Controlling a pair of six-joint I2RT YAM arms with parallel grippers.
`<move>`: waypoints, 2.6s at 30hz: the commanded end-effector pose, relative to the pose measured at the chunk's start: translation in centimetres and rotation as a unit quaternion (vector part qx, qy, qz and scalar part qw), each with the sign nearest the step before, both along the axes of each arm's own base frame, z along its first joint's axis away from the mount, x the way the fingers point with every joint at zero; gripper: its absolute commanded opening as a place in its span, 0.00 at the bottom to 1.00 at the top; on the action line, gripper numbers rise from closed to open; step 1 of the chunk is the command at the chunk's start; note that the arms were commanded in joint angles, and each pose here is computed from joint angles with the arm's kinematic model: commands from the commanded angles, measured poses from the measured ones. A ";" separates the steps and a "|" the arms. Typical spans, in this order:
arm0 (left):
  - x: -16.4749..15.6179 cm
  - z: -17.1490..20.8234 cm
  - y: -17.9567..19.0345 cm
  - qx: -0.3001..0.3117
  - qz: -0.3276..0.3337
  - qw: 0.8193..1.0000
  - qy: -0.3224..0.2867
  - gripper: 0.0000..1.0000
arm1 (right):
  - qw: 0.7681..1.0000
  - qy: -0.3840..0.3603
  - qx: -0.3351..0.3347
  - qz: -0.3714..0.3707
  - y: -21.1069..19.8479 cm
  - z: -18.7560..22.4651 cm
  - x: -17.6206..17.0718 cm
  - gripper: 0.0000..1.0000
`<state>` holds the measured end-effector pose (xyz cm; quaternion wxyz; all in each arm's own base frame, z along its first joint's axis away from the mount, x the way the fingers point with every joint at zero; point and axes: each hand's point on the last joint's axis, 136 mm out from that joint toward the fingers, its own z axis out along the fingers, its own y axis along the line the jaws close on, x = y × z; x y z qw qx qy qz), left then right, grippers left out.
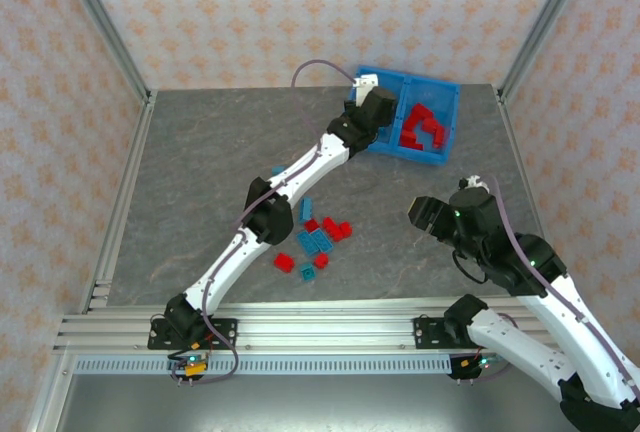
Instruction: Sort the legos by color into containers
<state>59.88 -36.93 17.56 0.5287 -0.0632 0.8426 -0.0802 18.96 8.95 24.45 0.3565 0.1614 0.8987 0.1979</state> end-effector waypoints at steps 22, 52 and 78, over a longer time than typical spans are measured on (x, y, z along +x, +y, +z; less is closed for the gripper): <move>-14.3 -0.7 21.8 -0.020 -0.040 0.963 0.265 0.80 | 0.977 0.093 0.049 0.185 11.2 -2.2 1.2 0.82; -15.0 -11.9 21.7 -0.030 -0.054 0.917 0.393 0.32 | 0.976 0.106 0.042 0.186 11.3 -2.9 0.1 0.82; -7.1 2.8 -0.2 -0.008 -0.168 0.980 0.103 0.32 | 0.989 0.017 0.057 0.137 7.4 -0.8 -0.6 0.82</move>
